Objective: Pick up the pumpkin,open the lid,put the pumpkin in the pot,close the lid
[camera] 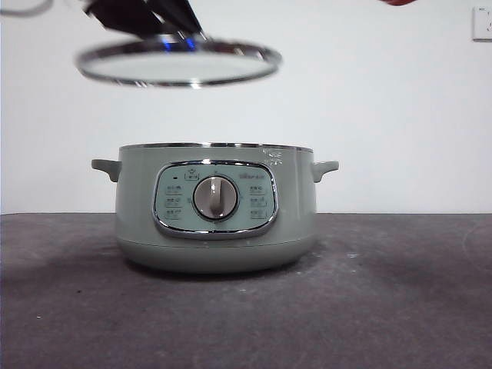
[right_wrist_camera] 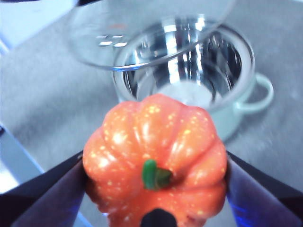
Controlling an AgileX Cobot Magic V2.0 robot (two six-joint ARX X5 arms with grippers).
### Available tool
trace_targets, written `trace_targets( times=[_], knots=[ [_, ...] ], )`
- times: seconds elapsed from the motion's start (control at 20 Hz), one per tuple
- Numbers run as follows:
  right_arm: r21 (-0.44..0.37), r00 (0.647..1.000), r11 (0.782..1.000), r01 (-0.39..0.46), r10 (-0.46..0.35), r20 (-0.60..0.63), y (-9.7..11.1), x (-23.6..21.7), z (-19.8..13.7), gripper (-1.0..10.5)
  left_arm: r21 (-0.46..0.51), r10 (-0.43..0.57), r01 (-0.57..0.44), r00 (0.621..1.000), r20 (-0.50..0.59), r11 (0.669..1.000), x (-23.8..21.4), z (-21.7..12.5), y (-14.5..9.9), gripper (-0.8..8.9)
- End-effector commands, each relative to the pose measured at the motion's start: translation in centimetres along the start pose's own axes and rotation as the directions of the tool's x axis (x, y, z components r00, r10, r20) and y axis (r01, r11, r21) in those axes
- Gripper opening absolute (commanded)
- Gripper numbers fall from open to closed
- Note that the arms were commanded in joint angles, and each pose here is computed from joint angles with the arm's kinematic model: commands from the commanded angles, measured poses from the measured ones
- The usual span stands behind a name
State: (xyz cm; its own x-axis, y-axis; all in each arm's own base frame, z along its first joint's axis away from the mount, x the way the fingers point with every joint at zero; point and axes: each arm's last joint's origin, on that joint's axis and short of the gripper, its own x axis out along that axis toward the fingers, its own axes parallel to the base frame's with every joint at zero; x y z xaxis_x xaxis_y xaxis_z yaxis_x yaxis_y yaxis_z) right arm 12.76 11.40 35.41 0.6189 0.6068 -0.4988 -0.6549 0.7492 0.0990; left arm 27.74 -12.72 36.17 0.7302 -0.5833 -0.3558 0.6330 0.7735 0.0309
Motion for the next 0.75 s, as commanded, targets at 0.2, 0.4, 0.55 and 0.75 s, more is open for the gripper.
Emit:
trace_targets(
  times=[0.2, 0.4, 0.55, 0.75],
  knots=[
    [-0.041, 1.000, 0.999, 0.002, -0.002, 0.017, -0.2, 5.6, 1.5, -0.1, 0.013, 0.072, -0.075, 0.988, 0.140, 0.997, -9.2, 2.6, -1.0, -0.09],
    [-0.095, 1.000, 0.995, 0.009, -0.009, 0.000, -0.6, 10.9, 3.9, -0.1, 0.010, 0.105, -0.107, 0.983, 0.149, 0.994, -14.8, 2.2, -2.5, -0.09],
    [-0.132, 0.999, 0.991, 0.015, -0.021, -0.043, -1.1, 15.5, 5.9, -0.1, 0.012, 0.107, -0.110, 0.980, 0.165, 0.994, -17.8, 1.6, -3.5, -0.09],
    [-0.138, 0.996, 0.990, 0.029, -0.041, -0.085, -2.3, 21.4, 7.5, -0.1, 0.003, 0.108, -0.111, 0.977, 0.185, 0.994, -20.2, 1.1, -4.4, -0.09]
  ],
)
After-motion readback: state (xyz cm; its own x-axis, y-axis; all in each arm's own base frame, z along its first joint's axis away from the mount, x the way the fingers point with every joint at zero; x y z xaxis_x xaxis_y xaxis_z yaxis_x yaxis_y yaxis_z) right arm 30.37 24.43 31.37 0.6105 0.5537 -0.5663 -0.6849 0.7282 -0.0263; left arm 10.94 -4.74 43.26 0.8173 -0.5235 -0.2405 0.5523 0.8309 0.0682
